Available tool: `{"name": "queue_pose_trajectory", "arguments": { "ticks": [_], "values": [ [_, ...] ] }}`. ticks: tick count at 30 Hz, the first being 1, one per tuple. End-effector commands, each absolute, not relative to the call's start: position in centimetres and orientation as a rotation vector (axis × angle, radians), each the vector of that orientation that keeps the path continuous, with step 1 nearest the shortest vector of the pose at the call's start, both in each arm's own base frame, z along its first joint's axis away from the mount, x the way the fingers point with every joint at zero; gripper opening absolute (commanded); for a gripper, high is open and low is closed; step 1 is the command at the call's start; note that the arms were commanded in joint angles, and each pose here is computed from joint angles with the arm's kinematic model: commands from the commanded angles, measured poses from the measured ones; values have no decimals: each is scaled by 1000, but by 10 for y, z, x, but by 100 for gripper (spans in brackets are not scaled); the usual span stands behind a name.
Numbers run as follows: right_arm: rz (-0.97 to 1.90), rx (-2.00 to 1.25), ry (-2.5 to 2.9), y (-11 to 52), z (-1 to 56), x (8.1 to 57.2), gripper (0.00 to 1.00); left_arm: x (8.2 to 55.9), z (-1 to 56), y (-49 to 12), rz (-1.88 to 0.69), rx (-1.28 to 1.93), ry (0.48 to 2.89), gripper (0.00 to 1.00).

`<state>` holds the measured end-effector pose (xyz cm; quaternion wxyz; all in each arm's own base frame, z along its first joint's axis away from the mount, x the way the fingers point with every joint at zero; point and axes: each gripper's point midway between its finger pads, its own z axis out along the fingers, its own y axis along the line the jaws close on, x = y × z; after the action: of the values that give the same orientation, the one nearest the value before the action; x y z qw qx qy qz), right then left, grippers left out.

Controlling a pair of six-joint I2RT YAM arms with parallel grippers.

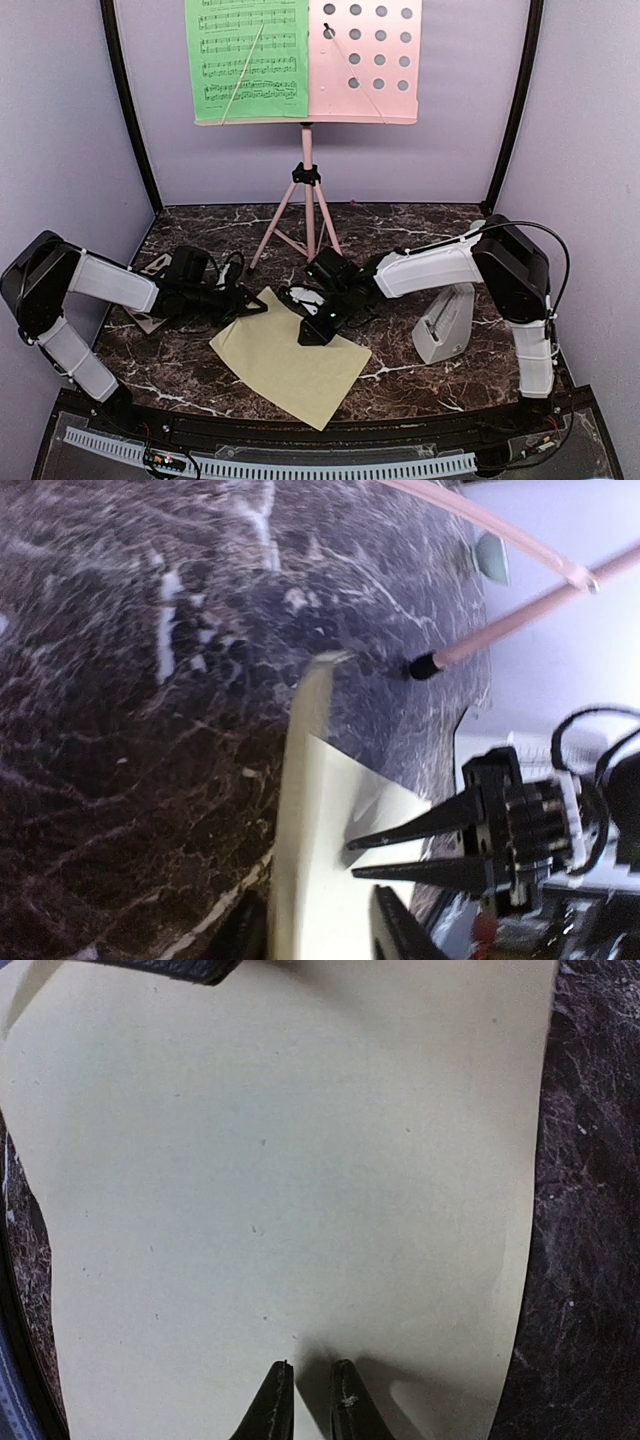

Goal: Set up the instrument practice props

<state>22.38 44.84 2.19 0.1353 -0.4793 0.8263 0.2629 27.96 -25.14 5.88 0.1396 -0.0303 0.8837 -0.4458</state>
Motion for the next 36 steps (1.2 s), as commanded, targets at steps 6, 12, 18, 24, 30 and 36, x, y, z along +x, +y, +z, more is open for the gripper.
{"name": "queue_pose_trajectory", "arguments": {
  "ticks": [6, 12, 18, 24, 30, 36],
  "values": [
    [686, -1366, 2427, 440, 31, 234, 22, 270, 104, -251, -1318, 58, 2435, 0],
    [858, -1227, 2328, 435, 119, 249, 58, 291, 177, -237, -1177, 35, 2314, 0],
    [984, -996, 2239, 409, 184, 258, 84, 278, 270, -229, -1142, 213, 2082, 0],
    [1221, -747, 2277, 382, 210, 267, 90, 241, 315, -253, -1072, 672, 1955, 0],
    [1388, -505, 2422, 354, 197, 265, 89, 208, 296, -301, -981, 968, 1962, 0],
    [1480, -308, 2627, 344, 172, 260, 93, 192, 256, -340, -965, 1095, 1957, 0]
  ]
}}
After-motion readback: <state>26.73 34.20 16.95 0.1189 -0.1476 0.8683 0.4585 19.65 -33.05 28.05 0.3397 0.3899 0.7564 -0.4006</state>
